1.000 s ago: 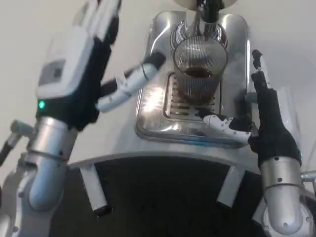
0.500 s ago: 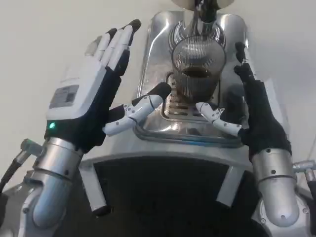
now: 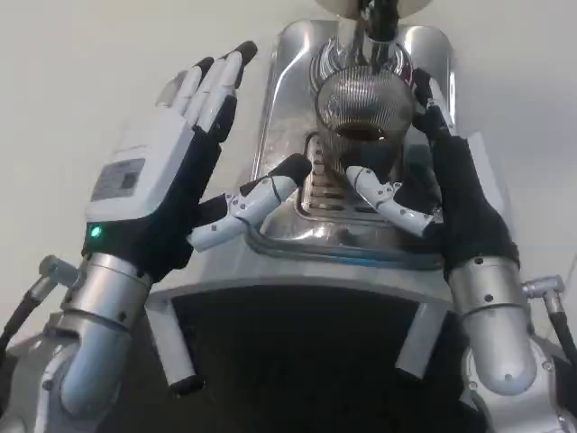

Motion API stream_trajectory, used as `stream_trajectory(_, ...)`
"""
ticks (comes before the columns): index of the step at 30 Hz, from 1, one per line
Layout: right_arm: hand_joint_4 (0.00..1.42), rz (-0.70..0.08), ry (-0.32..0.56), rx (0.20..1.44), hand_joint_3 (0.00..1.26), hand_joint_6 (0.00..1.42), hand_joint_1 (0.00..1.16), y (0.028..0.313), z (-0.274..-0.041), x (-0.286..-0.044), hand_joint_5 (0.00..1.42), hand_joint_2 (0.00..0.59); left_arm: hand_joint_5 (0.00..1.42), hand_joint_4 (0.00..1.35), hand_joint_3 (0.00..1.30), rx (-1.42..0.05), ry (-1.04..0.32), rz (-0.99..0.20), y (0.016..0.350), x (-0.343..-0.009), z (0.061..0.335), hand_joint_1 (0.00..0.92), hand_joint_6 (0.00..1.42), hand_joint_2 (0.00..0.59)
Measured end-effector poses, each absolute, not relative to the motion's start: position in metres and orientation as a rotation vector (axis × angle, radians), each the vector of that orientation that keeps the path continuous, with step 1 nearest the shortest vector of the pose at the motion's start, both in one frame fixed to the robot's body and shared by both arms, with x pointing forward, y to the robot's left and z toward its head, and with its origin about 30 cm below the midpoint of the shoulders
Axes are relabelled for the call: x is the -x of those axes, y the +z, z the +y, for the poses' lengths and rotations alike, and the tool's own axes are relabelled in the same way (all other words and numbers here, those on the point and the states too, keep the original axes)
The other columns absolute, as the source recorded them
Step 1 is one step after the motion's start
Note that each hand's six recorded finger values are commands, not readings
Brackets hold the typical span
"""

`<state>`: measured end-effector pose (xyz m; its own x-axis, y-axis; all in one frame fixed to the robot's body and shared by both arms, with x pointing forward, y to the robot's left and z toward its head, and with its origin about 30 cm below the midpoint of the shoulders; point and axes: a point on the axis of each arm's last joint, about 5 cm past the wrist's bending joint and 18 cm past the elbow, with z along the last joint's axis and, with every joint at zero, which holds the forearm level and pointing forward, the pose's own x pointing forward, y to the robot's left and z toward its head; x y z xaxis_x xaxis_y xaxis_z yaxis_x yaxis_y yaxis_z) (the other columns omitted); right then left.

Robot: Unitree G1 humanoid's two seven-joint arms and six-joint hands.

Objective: Grasp the cup under the faucet to collect the drink, then remove the cup.

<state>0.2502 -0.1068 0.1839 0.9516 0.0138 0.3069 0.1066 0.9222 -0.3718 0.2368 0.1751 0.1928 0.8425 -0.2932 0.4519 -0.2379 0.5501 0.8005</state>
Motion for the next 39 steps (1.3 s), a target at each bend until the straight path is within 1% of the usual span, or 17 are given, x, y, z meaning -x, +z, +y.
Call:
stream_trajectory(4, 0.04, -0.314, -0.052, 0.401, 0.04, 0.20, 0.97, 0.186, -0.105, -0.255, 0.08, 0.298, 0.00, 0.00, 0.00, -1.002, -0.035, -0.593, 0.193, -0.237, 0.175, 0.000, 0.00, 0.217)
stream_trajectory(6, 0.04, -0.319, -0.052, 0.408, 0.04, 0.20, 0.97, 0.188, -0.104, -0.258, 0.08, 0.296, 0.00, 0.00, 0.00, -0.998, -0.035, -0.593, 0.193, -0.237, 0.175, 0.000, 0.00, 0.217)
stream_trajectory(8, 0.04, -0.321, -0.048, 0.413, 0.04, 0.20, 0.98, 0.189, -0.102, -0.261, 0.08, 0.282, 0.00, 0.00, 0.00, -0.997, -0.035, -0.593, 0.193, -0.237, 0.175, 0.000, 0.00, 0.217)
stream_trajectory(15, 0.04, -0.320, -0.044, 0.419, 0.04, 0.18, 1.01, 0.190, -0.102, -0.263, 0.08, 0.275, 0.00, 0.00, 0.00, -0.963, -0.043, -0.580, 0.191, -0.238, 0.177, 0.000, 0.00, 0.217)
stream_trajectory(17, 0.04, -0.321, -0.043, 0.420, 0.04, 0.18, 1.02, 0.190, -0.101, -0.263, 0.08, 0.263, 0.00, 0.00, 0.00, -0.959, -0.044, -0.578, 0.190, -0.239, 0.177, 0.000, 0.00, 0.217)
stream_trajectory(21, 0.06, -0.319, -0.044, 0.425, 0.04, 0.22, 1.05, 0.191, -0.101, -0.265, 0.11, 0.237, 0.00, 0.00, 0.00, -0.947, -0.046, -0.596, 0.192, -0.240, 0.176, 0.000, 0.00, 0.219)
stream_trajectory(28, 0.11, -0.318, -0.054, 0.438, 0.06, 0.28, 1.08, 0.197, -0.097, -0.273, 0.17, 0.215, 0.00, 0.00, 0.00, -0.920, -0.038, -0.595, 0.192, -0.241, 0.177, 0.000, 0.00, 0.221)
stream_trajectory(31, 0.19, -0.320, -0.057, 0.439, 0.13, 0.38, 1.12, 0.198, -0.094, -0.275, 0.25, 0.210, 0.00, 0.00, 0.00, -0.917, -0.037, -0.594, 0.192, -0.241, 0.177, 0.000, 0.00, 0.221)
stream_trajectory(32, 0.24, -0.320, -0.059, 0.441, 0.19, 0.44, 1.14, 0.198, -0.093, -0.276, 0.30, 0.226, 0.00, 0.00, 0.00, -0.917, -0.036, -0.594, 0.192, -0.241, 0.177, 0.000, 0.00, 0.221)
stream_trajectory(33, 0.34, -0.323, -0.071, 0.452, 0.32, 0.57, 1.16, 0.198, -0.092, -0.276, 0.41, 0.281, 0.00, 0.00, 0.00, -0.914, -0.036, -0.594, 0.192, -0.241, 0.177, 0.000, 0.00, 0.221)
stream_trajectory(34, 0.38, -0.324, -0.078, 0.455, 0.38, 0.67, 1.16, 0.198, -0.090, -0.276, 0.49, 0.292, 0.00, 0.00, 0.00, -0.913, -0.035, -0.594, 0.193, -0.241, 0.178, 0.000, 0.00, 0.221)
stream_trajectory(35, 0.44, -0.325, -0.083, 0.459, 0.46, 0.76, 1.16, 0.198, -0.089, -0.276, 0.55, 0.266, 0.00, 0.00, 0.00, -0.912, -0.034, -0.594, 0.193, -0.241, 0.178, 0.000, 0.00, 0.221)
stream_trajectory(36, 0.49, -0.332, -0.100, 0.470, 0.50, 0.85, 1.16, 0.198, -0.087, -0.276, 0.60, 0.263, 0.00, 0.00, 0.00, -0.908, -0.032, -0.594, 0.193, -0.241, 0.178, 0.000, 0.00, 0.220)
stream_trajectory(37, 0.54, -0.338, -0.121, 0.479, 0.55, 0.91, 1.16, 0.198, -0.087, -0.276, 0.65, 0.275, 0.00, 0.00, 0.00, -0.906, -0.032, -0.593, 0.193, -0.241, 0.178, 0.000, 0.00, 0.220)
stream_trajectory(38, 0.58, -0.348, -0.144, 0.490, 0.59, 0.95, 1.16, 0.198, -0.085, -0.275, 0.69, 0.266, 0.00, 0.00, 0.00, -0.906, -0.031, -0.593, 0.193, -0.241, 0.178, 0.000, 0.00, 0.218)
stream_trajectory(39, 0.59, -0.353, -0.160, 0.493, 0.61, 0.98, 1.16, 0.198, -0.085, -0.275, 0.70, 0.266, 0.00, 0.00, 0.00, -0.905, -0.030, -0.593, 0.193, -0.241, 0.178, 0.000, 0.00, 0.217)
